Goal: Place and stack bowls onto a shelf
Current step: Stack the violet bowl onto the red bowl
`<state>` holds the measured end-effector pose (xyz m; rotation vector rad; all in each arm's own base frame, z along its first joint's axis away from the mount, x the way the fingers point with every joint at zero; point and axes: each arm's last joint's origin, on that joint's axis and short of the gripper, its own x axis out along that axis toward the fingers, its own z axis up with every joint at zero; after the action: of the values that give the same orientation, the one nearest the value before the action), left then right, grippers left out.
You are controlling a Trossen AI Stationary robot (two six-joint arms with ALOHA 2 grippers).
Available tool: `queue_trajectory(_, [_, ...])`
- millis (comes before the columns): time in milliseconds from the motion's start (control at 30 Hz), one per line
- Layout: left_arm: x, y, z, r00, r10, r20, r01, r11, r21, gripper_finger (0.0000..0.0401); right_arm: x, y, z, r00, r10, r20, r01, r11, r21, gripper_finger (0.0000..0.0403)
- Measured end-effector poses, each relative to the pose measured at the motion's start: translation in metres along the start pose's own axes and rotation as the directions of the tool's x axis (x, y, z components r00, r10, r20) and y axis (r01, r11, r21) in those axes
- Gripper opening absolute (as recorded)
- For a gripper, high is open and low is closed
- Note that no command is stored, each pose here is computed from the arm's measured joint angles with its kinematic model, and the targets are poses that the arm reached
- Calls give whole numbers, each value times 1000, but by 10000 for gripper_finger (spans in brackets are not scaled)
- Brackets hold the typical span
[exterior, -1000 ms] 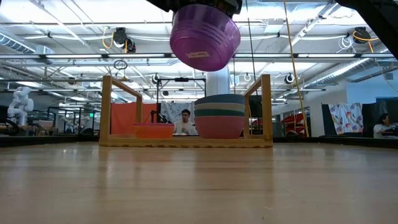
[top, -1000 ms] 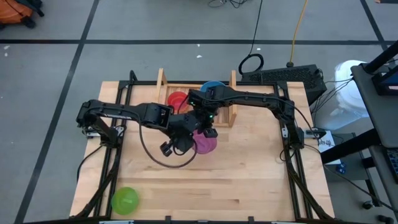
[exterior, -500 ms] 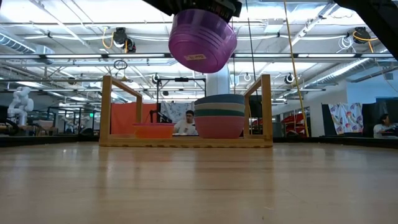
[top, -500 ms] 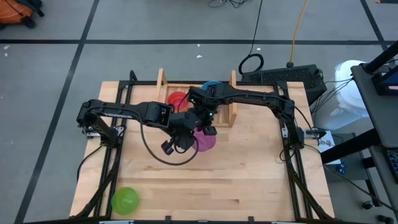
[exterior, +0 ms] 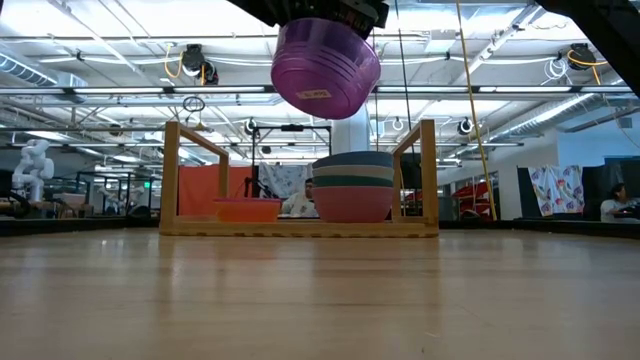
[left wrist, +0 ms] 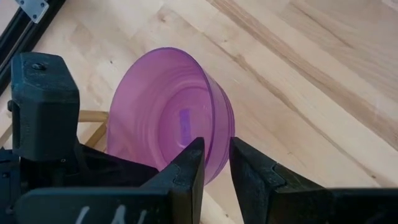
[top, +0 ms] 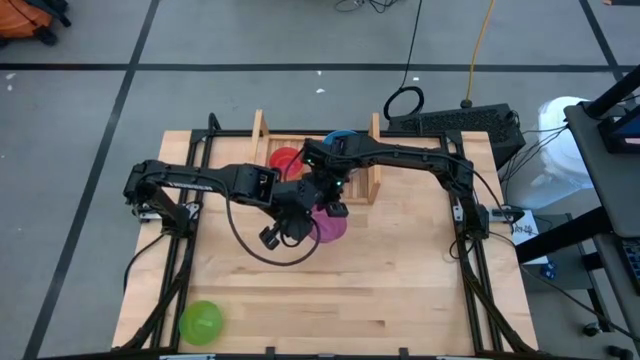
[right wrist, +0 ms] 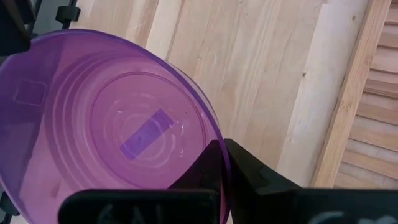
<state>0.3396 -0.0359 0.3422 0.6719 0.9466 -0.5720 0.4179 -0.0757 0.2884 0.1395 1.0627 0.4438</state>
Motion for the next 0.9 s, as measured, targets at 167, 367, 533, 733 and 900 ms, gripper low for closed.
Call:
queue_trajectory(167, [-5, -2, -2, 999, 37, -37, -39, 996, -77, 81, -4, -7, -2, 998, -55, -10, 55, 998, 36, 0])
queue_trajectory(367, [-21, -8, -9, 997, 31, -75, -47, 975, -218, 81, -12, -14, -9, 997, -65, -43, 69, 994, 80, 0])
queue_trajectory(533, [-27, -12, -13, 991, 49, -128, -87, 946, -313, 81, -25, -11, -10, 996, -87, -24, 88, 995, 47, 0])
queue_trajectory(733, [-44, -11, -17, 979, 144, -147, -195, 871, -450, 81, -45, -9, -7, 961, -276, 8, 276, 961, 7, 0])
queue_trajectory(900, [-67, -10, -30, 954, 232, -190, -299, 768, -566, 81, -61, -15, -3, 928, -361, 91, 362, 932, 9, 0])
